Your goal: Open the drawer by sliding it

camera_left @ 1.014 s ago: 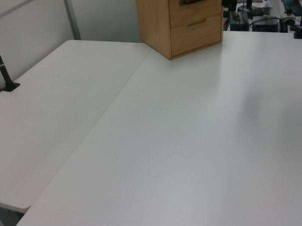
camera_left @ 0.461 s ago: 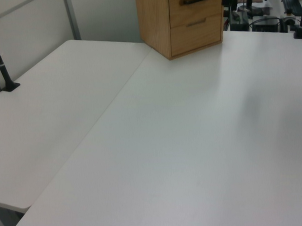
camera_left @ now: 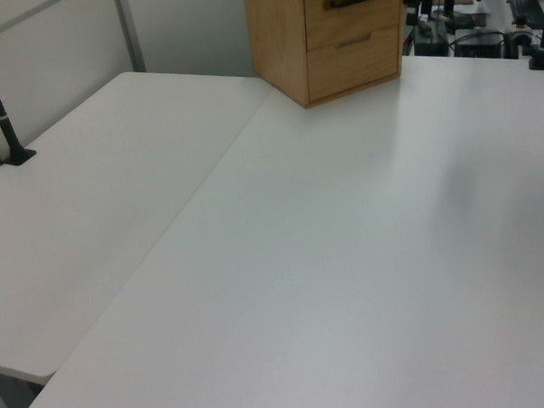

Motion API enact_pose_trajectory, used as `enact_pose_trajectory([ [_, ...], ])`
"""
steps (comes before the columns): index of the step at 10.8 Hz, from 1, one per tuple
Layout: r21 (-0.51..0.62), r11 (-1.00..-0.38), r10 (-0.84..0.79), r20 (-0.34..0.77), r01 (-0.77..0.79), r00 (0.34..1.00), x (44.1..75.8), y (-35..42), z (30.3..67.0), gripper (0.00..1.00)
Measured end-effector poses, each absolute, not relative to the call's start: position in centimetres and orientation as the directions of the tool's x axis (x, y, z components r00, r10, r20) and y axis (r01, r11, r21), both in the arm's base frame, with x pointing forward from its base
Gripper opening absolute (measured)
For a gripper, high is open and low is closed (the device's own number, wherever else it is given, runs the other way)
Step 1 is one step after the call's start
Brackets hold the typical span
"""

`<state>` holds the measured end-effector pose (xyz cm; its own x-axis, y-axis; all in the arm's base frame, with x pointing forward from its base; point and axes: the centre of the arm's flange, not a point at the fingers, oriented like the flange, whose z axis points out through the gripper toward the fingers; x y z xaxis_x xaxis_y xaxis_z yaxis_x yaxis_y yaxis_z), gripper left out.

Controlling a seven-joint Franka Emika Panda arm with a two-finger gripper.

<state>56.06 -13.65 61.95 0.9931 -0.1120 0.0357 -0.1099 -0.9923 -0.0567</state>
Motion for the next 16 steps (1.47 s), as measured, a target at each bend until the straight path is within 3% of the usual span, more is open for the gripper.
enact_pose_trajectory([
  [11, 0.008, -0.992, -0.127, 0.024, -0.127, 0.992, 55.8, -15.2, 61.8, 1.00],
  [13, 0.016, -0.990, -0.139, 0.063, -0.141, 0.988, 56.4, -16.1, 61.5, 1.00],
  [16, 0.116, -0.988, -0.077, 0.214, -0.104, 0.974, 60.4, -19.1, 58.7, 1.00],
])
